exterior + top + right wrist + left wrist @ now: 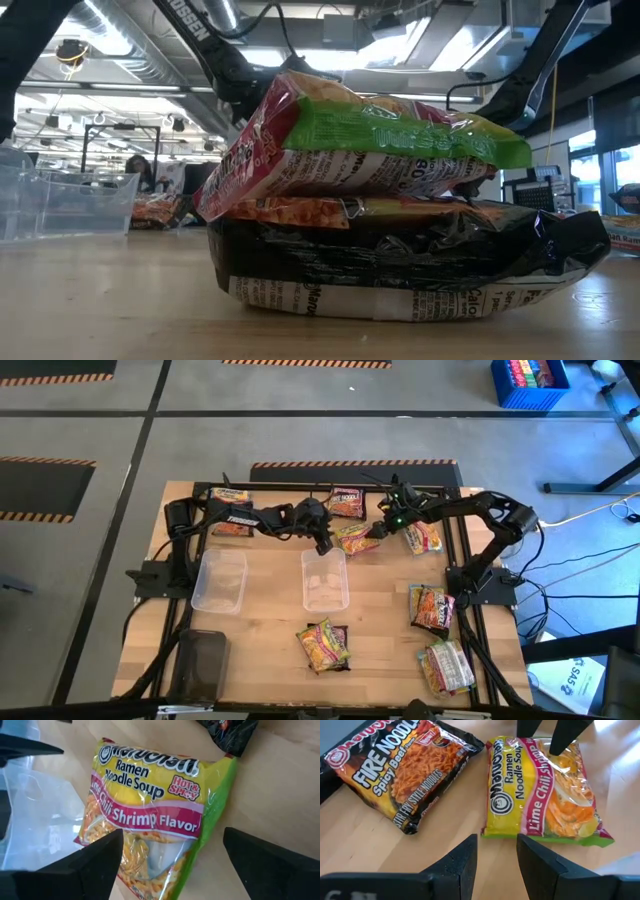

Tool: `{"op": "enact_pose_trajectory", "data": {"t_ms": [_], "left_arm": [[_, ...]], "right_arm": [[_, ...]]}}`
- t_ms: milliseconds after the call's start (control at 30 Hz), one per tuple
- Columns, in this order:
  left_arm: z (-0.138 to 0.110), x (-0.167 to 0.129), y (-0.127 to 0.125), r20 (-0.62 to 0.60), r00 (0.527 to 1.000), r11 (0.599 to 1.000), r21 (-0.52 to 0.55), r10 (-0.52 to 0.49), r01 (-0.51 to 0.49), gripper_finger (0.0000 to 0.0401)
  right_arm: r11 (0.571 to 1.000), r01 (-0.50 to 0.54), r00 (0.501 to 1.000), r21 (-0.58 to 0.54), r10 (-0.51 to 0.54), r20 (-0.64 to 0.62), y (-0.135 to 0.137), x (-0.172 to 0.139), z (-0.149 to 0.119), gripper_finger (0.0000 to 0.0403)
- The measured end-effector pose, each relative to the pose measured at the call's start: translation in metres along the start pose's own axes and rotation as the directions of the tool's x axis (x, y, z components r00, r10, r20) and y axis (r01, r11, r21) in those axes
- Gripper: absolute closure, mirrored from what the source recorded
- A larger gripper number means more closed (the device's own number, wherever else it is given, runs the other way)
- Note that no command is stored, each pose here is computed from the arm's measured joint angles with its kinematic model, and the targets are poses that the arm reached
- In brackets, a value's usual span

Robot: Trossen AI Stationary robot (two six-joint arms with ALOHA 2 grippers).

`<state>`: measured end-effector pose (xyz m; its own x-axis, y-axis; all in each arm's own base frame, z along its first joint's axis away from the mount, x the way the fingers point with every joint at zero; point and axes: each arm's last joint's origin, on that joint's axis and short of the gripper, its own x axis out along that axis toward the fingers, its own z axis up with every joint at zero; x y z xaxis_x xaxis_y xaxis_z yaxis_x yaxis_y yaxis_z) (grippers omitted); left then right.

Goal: Sort Maruchan noodles
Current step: Put the green noodle pack into the right transparent bin

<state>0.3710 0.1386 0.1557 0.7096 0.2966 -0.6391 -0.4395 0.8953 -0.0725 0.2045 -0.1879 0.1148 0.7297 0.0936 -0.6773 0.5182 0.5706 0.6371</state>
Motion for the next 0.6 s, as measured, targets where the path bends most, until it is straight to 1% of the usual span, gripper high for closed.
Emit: {"op": "enact_pose_trajectory", "data": {"t_ms": [133, 333, 467, 533, 600], "left_arm": [[0.0, 0.0, 0.0, -0.001, 1.0, 1.0, 0.0, 0.0, 0.0, 0.0271], [-0.01, 0.011, 0.002, -0.032, 0.999, 1.0, -0.001, 0.009, -0.009, 0.0271], [-0.016, 0.018, 0.003, -0.056, 0.998, 1.0, -0.002, 0.012, -0.013, 0.0271], [-0.017, 0.019, 0.003, -0.053, 0.999, 1.0, -0.001, 0.006, -0.006, 0.0271], [-0.017, 0.021, 0.002, -0.051, 0.998, 1.0, -0.004, -0.024, 0.024, 0.0271]], "right_arm": [[0.999, 0.029, 1.0, -0.019, -0.029, -0.003, 0.006, 0.005, -0.002, 0.0067], [0.999, 0.015, 1.0, -0.042, -0.015, 0.0, 0.016, 0.012, -0.004, 0.0072], [1.0, 0.013, 1.0, -0.025, -0.013, 0.001, 0.016, 0.013, -0.004, 0.0072], [1.0, 0.011, 1.0, -0.024, -0.011, 0.001, 0.016, 0.013, -0.004, 0.0072], [1.0, 0.006, 1.0, -0.023, -0.006, 0.0, 0.016, 0.013, -0.004, 0.0072]]}}
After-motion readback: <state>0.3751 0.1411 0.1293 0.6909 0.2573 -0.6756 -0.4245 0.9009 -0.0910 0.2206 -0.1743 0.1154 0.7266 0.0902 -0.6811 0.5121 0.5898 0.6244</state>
